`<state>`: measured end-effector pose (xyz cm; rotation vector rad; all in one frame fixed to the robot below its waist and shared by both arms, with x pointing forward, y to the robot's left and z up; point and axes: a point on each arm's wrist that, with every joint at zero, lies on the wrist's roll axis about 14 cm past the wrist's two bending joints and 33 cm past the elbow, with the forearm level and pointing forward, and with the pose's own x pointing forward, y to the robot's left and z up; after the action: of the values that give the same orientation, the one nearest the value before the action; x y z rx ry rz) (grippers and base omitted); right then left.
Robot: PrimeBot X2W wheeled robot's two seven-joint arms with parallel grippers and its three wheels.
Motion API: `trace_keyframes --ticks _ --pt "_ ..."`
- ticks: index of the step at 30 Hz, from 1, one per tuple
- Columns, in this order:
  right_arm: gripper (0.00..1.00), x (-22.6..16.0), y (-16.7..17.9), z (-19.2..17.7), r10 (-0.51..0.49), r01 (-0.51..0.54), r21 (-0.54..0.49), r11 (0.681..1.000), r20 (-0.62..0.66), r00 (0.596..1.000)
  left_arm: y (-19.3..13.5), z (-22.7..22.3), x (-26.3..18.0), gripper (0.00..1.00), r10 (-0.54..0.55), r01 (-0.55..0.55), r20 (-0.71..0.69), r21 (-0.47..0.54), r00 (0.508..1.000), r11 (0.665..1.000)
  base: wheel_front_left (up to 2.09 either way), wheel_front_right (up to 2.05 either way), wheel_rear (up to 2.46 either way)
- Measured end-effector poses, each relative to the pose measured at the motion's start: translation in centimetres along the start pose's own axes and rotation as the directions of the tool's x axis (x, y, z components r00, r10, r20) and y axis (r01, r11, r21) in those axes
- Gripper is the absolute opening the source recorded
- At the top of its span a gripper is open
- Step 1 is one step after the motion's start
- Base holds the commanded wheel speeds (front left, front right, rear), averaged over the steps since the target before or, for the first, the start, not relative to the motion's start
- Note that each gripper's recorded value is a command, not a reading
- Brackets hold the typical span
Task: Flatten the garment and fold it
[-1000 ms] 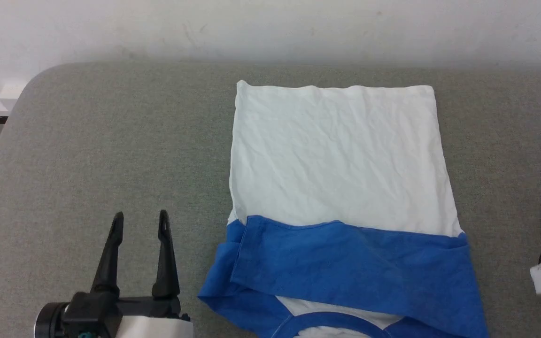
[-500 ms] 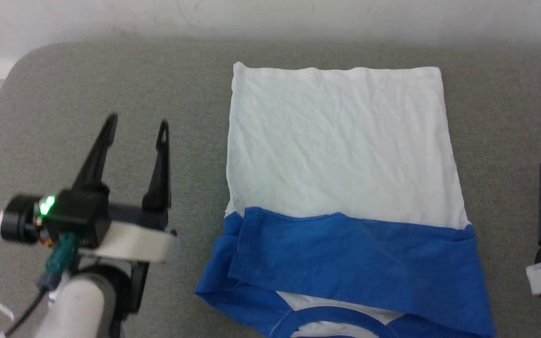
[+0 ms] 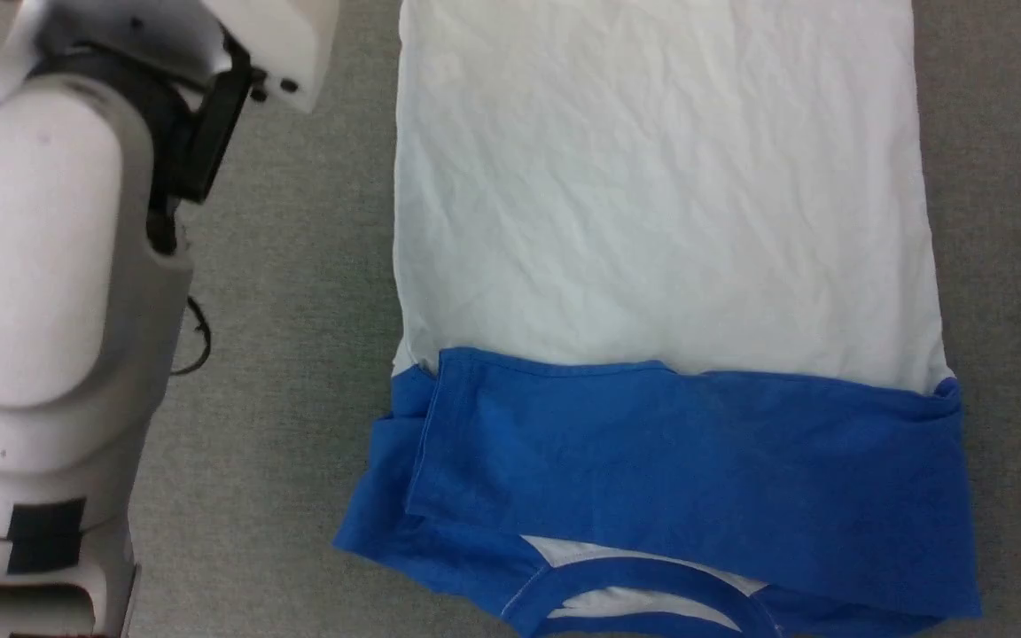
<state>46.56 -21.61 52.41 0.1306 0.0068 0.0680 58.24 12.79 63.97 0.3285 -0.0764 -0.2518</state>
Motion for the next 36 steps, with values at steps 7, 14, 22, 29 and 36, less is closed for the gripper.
trace_keyframes --ticks 7,14,22,29,36 --pt "1.0 1.6 -1.1 -5.0 -0.004 0.007 0.025 1.0 -0.102 0.995 -2.5 -9.2 4.8 1.0 -0.106 0.098 -0.312 -0.04 0.944 0.994 0.0 0.0 0.0" --pt "1.0 2.0 -2.9 -8.9 -0.03 0.032 0.01 0.999 -0.18 0.983 -5.7 -17.1 6.7 1.0 -0.175 0.124 -0.501 -0.135 0.847 0.983 0.0 0.0 0.0" --pt "1.0 2.0 -4.2 -12.0 -0.051 0.051 -0.003 0.999 -0.248 0.968 -7.6 -23.4 7.4 1.0 -0.186 0.078 -0.596 -0.202 0.782 0.976 0.0 0.0 0.0" --pt "1.0 1.1 -6.1 -12.5 -0.102 0.095 -0.038 0.995 -0.269 0.958 -8.4 -24.3 8.5 0.0 -0.191 0.068 -0.562 -0.232 0.805 0.97 0.0 0.0 0.0" --pt "1.0 1.7 -5.4 -9.6 -0.066 0.059 -0.041 0.997 -0.207 0.976 -6.9 -22.7 8.6 0.0 -0.147 0.045 -0.507 -0.209 0.85 0.977 0.0 0.0 0.0"
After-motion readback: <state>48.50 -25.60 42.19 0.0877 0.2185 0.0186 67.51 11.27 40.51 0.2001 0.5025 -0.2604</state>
